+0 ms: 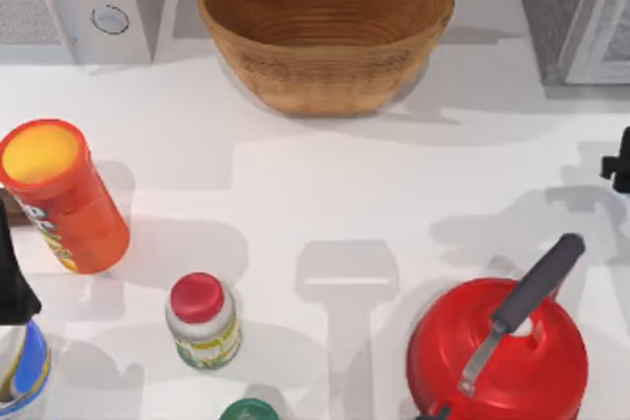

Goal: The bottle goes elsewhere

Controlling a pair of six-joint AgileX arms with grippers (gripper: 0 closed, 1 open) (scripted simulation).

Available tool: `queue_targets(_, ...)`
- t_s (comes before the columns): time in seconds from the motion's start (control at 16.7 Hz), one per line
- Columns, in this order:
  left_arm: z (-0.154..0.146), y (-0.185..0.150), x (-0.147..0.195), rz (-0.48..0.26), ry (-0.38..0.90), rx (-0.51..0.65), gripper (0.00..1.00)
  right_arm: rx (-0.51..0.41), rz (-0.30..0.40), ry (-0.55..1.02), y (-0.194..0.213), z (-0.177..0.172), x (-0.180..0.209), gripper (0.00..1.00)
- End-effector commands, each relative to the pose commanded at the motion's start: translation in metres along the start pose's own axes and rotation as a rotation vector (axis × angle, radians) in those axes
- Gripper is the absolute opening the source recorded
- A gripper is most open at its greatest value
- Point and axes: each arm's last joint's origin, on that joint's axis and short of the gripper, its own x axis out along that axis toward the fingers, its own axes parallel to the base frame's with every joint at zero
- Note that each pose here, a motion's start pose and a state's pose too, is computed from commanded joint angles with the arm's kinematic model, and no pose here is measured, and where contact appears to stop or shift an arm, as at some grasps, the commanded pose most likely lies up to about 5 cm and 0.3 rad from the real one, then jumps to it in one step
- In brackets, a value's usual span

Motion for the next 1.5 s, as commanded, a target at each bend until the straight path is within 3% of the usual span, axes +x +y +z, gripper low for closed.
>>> queue_targets(0.84,0.000,0.000,0.000,0.000,0.000,0.000,1.00,0.000,-0.003,-0.006,0.000,-0.015,0.040,0.00)
queue_targets(1.5,0.000,0.000,0.000,0.000,0.000,0.000,1.00,0.000,-0.003,-0.006,0.000,-0.015,0.040,0.83)
